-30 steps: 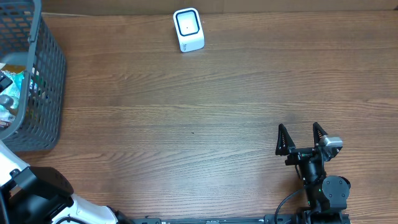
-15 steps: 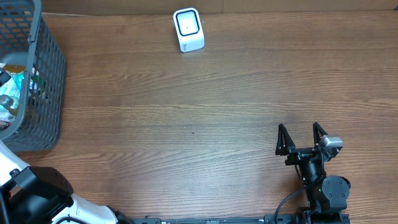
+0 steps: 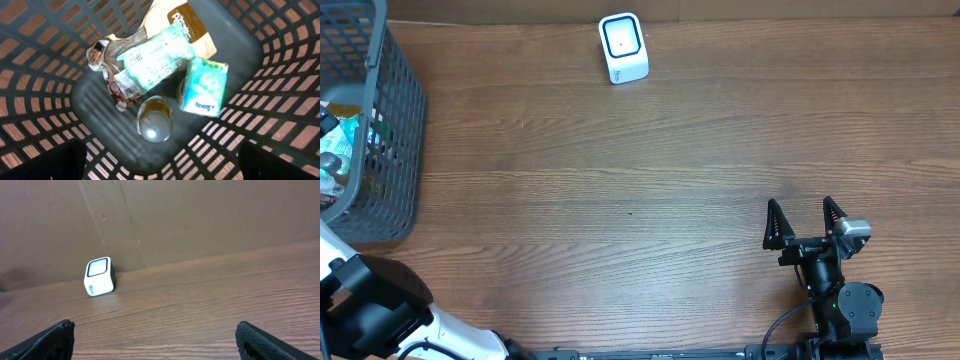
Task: Scan the item barcode
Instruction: 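Lower the left gripper into the basket and grasp the yellow bottle, then lift the yellow bottle out and carry it toward the scanner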
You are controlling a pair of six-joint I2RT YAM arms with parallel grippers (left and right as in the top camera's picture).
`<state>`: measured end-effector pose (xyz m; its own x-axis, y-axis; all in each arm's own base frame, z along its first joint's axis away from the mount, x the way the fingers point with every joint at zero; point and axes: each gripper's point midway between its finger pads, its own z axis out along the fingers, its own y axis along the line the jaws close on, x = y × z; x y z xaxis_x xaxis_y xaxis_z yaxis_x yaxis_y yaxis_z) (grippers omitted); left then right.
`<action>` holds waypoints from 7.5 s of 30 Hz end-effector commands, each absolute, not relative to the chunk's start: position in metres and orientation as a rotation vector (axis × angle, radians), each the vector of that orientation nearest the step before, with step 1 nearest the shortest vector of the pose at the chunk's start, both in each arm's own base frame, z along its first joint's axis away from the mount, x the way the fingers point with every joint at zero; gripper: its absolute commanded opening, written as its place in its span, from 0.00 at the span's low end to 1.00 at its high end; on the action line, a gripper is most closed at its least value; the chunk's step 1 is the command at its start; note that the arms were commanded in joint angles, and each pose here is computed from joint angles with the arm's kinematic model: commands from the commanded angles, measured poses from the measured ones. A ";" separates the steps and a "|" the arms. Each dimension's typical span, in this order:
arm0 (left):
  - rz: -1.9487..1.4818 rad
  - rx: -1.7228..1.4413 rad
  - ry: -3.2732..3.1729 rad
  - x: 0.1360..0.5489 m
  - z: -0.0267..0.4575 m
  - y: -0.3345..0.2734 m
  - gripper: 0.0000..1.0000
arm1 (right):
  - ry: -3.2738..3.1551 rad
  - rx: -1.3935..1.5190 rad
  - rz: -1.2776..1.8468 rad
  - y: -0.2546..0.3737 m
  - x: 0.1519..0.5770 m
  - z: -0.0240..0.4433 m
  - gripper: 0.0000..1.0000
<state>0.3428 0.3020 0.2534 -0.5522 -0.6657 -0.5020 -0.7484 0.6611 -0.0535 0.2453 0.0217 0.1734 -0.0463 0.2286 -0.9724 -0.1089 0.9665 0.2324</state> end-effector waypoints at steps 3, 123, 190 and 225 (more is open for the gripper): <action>0.284 -1.078 2.467 0.336 0.226 0.309 0.99 | 1.593 0.083 0.278 0.024 0.245 0.171 1.00; 0.207 -0.699 1.596 0.293 0.469 0.215 0.43 | 1.593 0.083 0.278 0.024 0.245 0.171 1.00; 0.050 0.154 2.513 0.365 0.169 -0.258 0.39 | 1.593 0.083 0.278 0.024 0.245 0.171 1.00; -0.091 0.265 2.575 0.382 0.092 -0.317 0.98 | 1.593 0.083 0.278 0.024 0.245 0.171 1.00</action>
<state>0.3823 -0.3098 0.0945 -0.8323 0.1337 -0.5380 0.1655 0.9861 -0.0111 0.2453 0.0217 0.1734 -0.0463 0.2286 -0.9724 -0.1089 0.9665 0.2324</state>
